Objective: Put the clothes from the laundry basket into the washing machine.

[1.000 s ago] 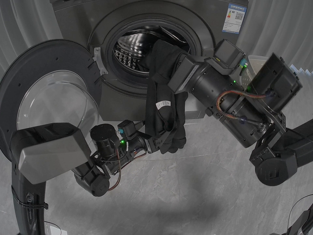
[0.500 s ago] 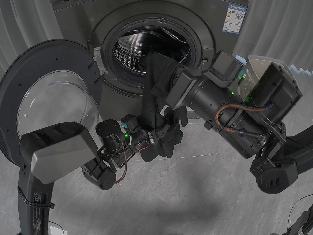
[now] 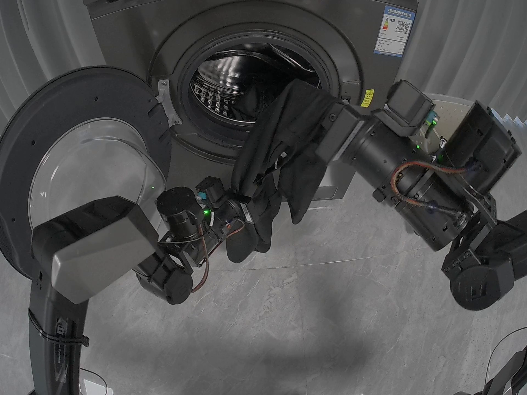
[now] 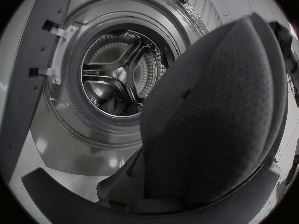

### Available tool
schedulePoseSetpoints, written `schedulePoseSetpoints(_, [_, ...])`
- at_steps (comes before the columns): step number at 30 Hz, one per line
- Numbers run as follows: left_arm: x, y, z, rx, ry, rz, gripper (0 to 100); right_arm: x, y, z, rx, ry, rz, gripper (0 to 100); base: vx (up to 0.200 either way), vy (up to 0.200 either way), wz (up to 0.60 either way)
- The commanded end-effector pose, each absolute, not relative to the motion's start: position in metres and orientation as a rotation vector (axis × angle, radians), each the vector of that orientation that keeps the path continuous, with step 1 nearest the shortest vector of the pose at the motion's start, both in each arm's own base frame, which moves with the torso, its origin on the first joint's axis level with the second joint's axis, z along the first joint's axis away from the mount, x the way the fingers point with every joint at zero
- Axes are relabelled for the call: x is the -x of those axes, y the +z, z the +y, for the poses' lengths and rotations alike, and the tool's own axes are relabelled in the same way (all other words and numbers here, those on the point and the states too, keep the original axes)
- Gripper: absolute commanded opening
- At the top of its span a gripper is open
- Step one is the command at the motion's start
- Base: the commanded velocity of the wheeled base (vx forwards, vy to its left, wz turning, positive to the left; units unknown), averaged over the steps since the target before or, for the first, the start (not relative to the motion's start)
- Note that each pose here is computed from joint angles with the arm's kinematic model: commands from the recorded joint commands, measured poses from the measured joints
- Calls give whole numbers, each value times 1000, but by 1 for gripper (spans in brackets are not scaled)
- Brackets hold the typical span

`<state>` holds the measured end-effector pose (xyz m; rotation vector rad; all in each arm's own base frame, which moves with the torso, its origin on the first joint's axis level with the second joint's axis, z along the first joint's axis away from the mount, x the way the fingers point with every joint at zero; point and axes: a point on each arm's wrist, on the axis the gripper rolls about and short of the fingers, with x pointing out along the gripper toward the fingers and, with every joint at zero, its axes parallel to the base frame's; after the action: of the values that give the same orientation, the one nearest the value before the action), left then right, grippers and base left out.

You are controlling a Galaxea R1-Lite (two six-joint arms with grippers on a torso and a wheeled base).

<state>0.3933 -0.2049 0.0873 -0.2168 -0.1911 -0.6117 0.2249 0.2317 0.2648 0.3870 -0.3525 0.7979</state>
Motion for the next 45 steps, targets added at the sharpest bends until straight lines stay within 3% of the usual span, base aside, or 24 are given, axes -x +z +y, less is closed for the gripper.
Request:
schedulePoseSetpoints(1, [-370,131,-190,237,-608,-249,0,-250,241,200,-326,659,-295,0,0,0,0])
schedulePoseSetpoints(6, [-330,163,-174,242,-621,-269,0,-266,212,208,-303,640,-235,0,0,0,0])
schedulePoseSetpoints(16, [-265,207,-141,286,-632,-315,0,-264,186,226,-311,692,-212,0,0,0,0])
schedulePoseSetpoints(17, [-264,208,-141,287,-634,-319,0,-262,186,226,-311,697,-210,100,0,0,0])
schedulePoseSetpoints(22, [-244,213,-130,310,-629,-322,0,-237,150,212,-243,738,-48,100,0,0,0])
schedulePoseSetpoints(24, [-237,213,-125,319,-625,-316,0,-215,122,189,-192,801,94,100,0,0,0])
schedulePoseSetpoints(27, [-234,215,-122,320,-617,-315,0,-198,105,171,-172,853,170,100,0,0,0])
schedulePoseSetpoints(39, [-235,206,-115,303,-597,-295,0,-184,73,143,-42,793,285,100,0,0,0])
schedulePoseSetpoints(45, [-230,194,-115,260,-594,-247,0,-205,78,134,-59,676,236,100,0,0,0])
